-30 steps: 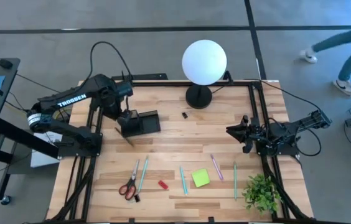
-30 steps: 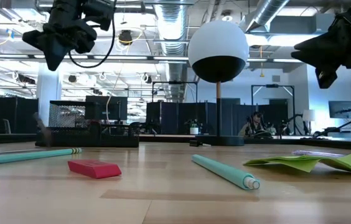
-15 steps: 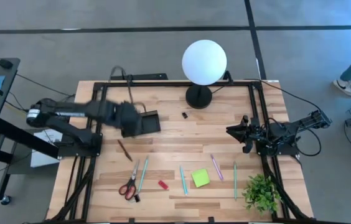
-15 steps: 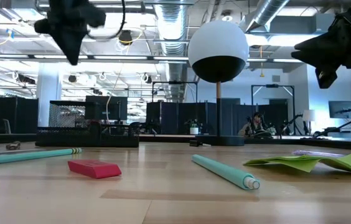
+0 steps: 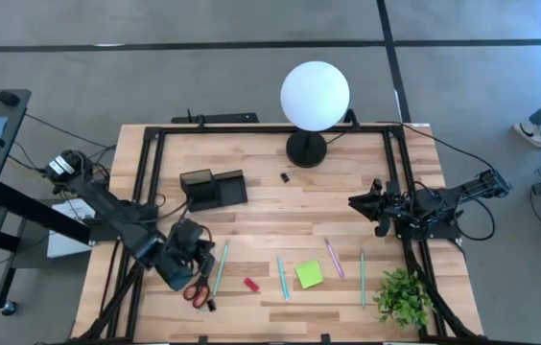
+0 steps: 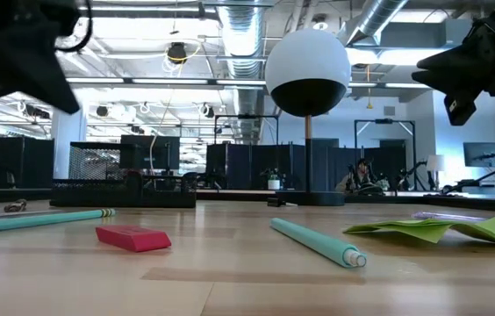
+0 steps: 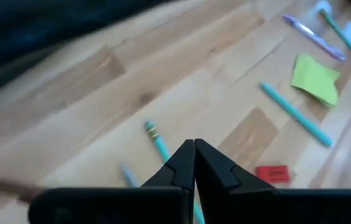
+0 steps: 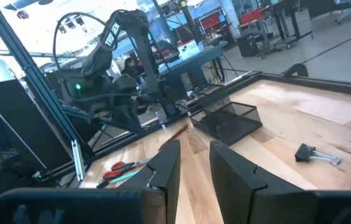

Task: Pick and place office supplies into organizer
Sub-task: Put the purple pen into the black desk organizer

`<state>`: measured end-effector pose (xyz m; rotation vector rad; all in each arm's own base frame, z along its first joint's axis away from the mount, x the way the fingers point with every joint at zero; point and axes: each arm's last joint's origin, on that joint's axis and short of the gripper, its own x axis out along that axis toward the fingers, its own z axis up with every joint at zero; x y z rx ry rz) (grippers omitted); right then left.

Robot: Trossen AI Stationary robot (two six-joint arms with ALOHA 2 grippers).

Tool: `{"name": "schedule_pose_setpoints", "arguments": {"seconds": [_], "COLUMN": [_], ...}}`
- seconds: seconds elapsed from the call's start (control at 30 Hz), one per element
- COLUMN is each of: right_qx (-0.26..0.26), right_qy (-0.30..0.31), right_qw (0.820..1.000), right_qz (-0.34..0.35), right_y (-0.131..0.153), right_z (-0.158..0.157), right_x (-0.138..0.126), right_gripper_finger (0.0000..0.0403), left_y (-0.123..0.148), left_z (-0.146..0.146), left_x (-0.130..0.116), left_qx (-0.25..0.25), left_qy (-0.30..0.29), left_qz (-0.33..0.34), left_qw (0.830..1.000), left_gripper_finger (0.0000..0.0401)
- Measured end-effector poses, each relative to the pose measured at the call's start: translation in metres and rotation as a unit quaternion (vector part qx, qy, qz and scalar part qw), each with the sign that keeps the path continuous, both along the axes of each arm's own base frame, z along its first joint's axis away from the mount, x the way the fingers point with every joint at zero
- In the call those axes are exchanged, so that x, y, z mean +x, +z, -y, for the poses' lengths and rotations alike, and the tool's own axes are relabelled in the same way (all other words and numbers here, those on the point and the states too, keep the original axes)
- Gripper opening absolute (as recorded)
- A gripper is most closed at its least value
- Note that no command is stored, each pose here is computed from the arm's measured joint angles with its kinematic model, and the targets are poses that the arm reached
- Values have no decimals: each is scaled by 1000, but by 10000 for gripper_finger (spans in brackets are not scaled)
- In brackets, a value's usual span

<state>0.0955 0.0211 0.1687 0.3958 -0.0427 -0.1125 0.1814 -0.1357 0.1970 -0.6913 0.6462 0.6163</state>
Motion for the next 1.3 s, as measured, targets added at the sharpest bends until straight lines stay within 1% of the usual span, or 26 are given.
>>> {"name": "schedule_pose_setpoints", "arguments": {"seconds": [0.1,0.17,0.23,0.33,0.4,0.47,0.53,0.6,0.73,0.83,0.93,1.07,1.17,1.23,1.3], "right_qx": [-1,-2,-4,-6,-6,-6,-15,-33,-51,-63,-80,-107,-117,-112,-106], "right_qy": [-2,-19,-39,-39,-15,32,85,113,121,97,77,60,58,69,84], "right_qw": [1000,1000,999,999,1000,999,995,991,989,991,991,992,991,989,981], "right_qz": [3,13,18,15,18,27,41,58,74,71,75,43,-14,-69,-139], "right_y": [0,2,4,3,4,5,8,12,16,16,30,54,68,66,52], "right_z": [0,1,2,2,1,-2,-6,-10,-16,-19,-20,-24,-30,-38,-49], "right_x": [0,0,0,0,0,0,-1,0,5,12,20,42,66,82,95], "right_gripper_finger": [81,81,81,81,81,81,81,81,81,81,81,81,81,81,81], "left_y": [-10,-16,-20,-22,-22,-21,-19,-16,-8,-3,0,1,1,1,1], "left_z": [-2,-3,-3,-4,-4,-2,1,4,9,10,7,-3,-11,-16,-20], "left_x": [-8,-11,-14,-16,-16,-14,-10,-6,2,8,14,21,27,29,31], "left_qx": [15,7,3,7,19,28,33,45,91,119,136,142,145,148,148], "left_qy": [15,29,31,28,14,-5,-23,-36,-66,-76,-70,-46,-26,-16,-9], "left_qz": [1,6,6,0,-6,-3,11,37,87,109,119,117,114,112,111], "left_qw": [1000,1000,999,1000,1000,1000,999,998,990,984,981,982,982,983,983], "left_gripper_finger": [0,0,0,0,0,0,0,0,0,0,0,0,0,0,0]}}
